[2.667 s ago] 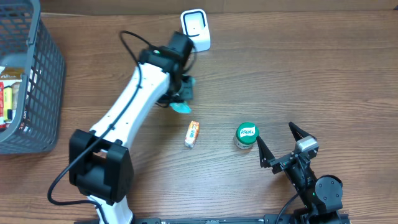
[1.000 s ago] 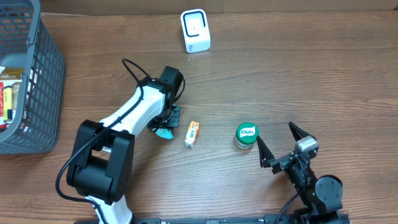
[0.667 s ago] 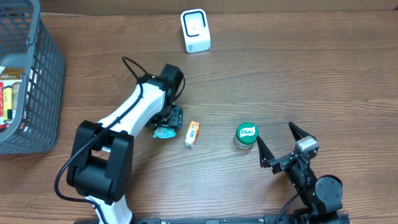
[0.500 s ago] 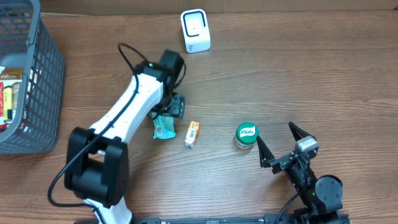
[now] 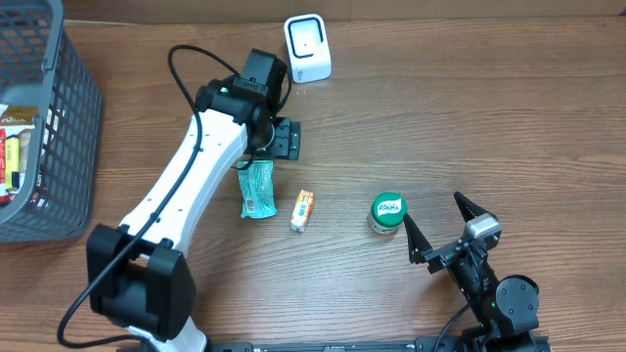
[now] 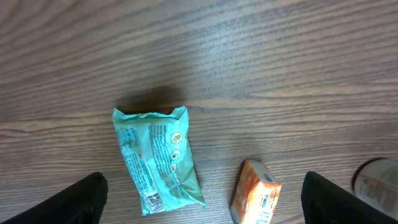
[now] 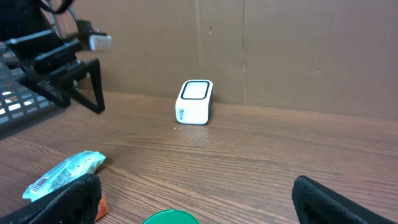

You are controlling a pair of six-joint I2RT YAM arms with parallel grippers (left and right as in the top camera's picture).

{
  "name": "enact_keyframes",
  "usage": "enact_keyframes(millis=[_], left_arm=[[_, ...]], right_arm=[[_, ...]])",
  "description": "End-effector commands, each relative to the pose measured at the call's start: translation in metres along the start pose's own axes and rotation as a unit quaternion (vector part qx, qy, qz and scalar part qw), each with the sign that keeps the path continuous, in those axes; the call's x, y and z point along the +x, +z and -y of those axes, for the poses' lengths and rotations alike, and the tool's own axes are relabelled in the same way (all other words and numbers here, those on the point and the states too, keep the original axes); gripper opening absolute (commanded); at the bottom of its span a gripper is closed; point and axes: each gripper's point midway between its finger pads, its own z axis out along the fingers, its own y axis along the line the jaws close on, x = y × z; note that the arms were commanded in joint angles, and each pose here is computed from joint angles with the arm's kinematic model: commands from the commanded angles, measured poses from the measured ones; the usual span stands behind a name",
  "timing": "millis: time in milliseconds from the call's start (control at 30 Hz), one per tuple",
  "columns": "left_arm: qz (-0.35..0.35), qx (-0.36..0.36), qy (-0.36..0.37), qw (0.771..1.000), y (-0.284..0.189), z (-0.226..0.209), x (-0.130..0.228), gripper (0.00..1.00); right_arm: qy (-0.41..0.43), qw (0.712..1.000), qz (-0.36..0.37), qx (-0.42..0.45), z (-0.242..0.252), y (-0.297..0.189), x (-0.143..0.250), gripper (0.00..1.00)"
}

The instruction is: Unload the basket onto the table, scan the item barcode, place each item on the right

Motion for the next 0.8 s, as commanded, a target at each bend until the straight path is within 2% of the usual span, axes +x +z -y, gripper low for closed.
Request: enact_keyframes(millis=[0, 533, 767], left_arm=[[0.050, 0.012, -0.022, 0.998, -0.039, -0.009, -0.012, 0.86], [0.128, 0.001, -0.084, 0.988, -0.116, -0.071, -0.007, 0.87], [0.083, -0.048, -0.121, 0.988, -0.115, -0.110, 0.021, 0.85]], right_arm=[[0.000, 1.000, 0.001, 0.002, 0.001, 0.000, 0.002, 1.00], [0.000, 1.000, 0.001, 0.002, 0.001, 0.000, 0.002, 1.00], [0.000, 1.000, 0.001, 0.002, 0.001, 0.000, 0.002, 1.00]])
